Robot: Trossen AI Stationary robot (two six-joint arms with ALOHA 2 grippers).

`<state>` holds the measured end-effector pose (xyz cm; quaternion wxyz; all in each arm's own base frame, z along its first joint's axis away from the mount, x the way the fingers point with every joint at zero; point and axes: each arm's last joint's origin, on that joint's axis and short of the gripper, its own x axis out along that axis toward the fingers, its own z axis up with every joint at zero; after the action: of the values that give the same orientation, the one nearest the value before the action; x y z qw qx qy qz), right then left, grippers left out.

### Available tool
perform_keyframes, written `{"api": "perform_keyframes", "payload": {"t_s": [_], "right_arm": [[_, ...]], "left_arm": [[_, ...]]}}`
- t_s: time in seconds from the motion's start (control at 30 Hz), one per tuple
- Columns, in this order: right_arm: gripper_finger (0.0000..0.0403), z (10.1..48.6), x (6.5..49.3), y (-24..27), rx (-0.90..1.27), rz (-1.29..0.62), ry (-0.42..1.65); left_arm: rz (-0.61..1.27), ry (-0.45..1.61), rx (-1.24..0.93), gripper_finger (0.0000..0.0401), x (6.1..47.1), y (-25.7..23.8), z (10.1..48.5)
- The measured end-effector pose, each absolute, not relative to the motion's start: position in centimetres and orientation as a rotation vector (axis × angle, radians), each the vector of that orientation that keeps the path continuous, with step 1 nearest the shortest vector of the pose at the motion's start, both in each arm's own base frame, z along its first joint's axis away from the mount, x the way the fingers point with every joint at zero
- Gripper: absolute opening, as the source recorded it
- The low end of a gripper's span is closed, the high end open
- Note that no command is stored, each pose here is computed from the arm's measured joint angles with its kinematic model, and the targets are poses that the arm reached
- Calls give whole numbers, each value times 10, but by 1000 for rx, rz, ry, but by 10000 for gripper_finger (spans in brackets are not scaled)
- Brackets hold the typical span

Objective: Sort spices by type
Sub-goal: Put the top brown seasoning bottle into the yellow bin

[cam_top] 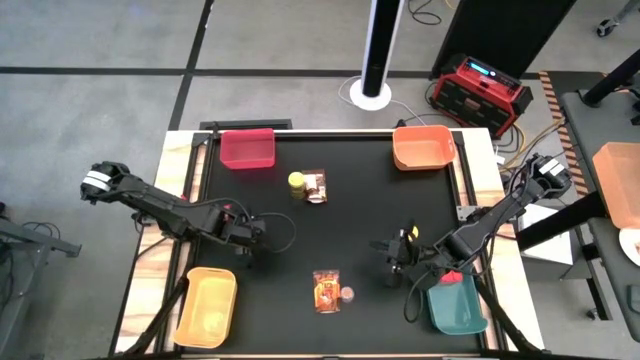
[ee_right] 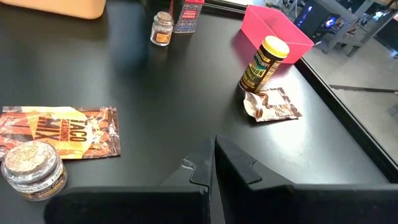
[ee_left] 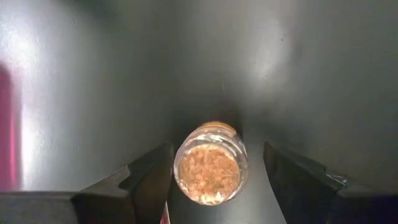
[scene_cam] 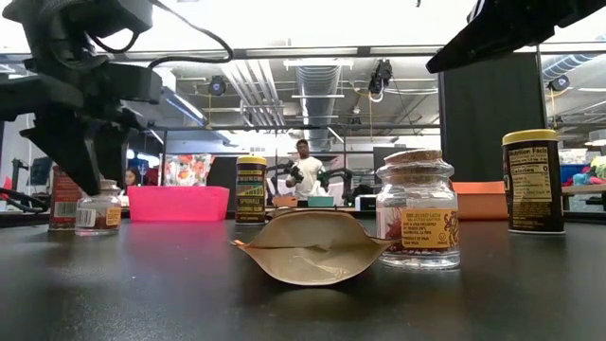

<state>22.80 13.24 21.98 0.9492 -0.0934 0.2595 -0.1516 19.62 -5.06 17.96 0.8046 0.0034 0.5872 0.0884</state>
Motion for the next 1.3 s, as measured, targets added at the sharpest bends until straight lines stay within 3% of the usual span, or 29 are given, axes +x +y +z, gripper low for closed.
{"api": "perform_keyframes", "payload": {"t_s": [0.57,0.9,1.3], "right_arm": [[9,220,228,132,-188,-309,528],[9,220,228,132,-181,-311,527],[9,219,228,132,-182,-311,528]], "left_arm": [[190,1320,47,230,203,-53,164],[184,1313,48,166,204,-53,165],[172,1250,24,167,213,-57,181]]}}
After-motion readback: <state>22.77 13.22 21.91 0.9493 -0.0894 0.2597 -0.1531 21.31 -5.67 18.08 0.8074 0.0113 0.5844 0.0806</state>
